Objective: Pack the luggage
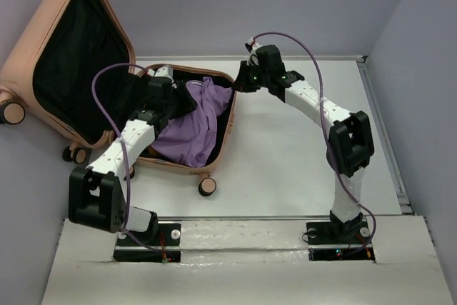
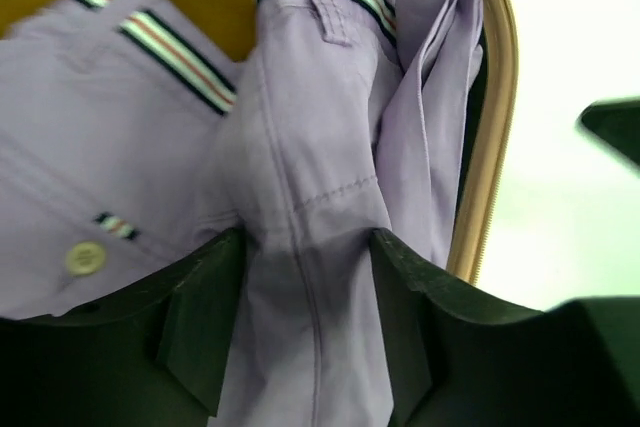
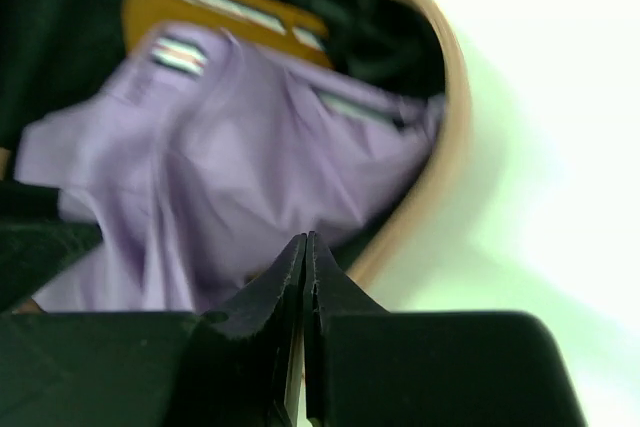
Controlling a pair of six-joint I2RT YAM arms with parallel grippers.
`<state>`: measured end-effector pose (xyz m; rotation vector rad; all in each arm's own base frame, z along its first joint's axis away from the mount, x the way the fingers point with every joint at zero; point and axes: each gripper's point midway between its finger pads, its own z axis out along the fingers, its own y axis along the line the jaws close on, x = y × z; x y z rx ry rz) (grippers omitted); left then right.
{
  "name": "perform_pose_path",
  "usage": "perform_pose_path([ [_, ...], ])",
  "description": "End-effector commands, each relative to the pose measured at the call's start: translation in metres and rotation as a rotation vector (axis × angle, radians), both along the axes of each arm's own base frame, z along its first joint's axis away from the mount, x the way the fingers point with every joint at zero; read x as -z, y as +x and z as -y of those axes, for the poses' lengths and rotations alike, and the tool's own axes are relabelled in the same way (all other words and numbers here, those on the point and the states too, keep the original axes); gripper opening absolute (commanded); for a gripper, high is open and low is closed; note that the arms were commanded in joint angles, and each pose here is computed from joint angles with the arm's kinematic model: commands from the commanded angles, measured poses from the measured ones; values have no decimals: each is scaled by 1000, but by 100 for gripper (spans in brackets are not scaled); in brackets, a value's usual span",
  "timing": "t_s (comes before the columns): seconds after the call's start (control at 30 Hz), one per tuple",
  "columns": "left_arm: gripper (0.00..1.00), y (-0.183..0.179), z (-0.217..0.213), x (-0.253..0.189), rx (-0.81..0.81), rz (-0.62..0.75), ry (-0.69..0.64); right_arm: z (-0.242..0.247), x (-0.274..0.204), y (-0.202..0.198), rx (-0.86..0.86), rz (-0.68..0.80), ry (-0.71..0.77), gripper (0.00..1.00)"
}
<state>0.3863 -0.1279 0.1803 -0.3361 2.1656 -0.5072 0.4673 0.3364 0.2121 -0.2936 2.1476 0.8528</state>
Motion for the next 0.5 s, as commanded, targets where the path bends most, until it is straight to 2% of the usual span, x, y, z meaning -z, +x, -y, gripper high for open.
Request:
perform_pose_path([
  [0.0,62,20,45,-28,77,108,-27,16,-36,-14,61,108,43,7],
  [0.1,62,21,75,-14,136,83,2,33,-12,-35,95,78,25,7],
  [0.17,65,23,91,-8,164,75,27,40,-12,-44,111,79,30,7],
  [0.2,66,26,91,16,137,17,72,43,-26,-49,116,105,50,7],
  [0.27,73,30,87,38,104,-44,110,51,-21,-59,128,97,46,11],
  [0.3,83,37,74,42,39,-41,153,56,-34,-66,136,120,61,19],
  [0.37,91,42,55,44,-44,-46,204,63,-30,-77,135,118,52,30],
  [0.4,97,44,47,40,-79,-40,205,68,-46,-85,136,149,69,41],
  [0.47,99,49,29,25,-149,-8,221,75,-43,-98,136,144,69,50],
])
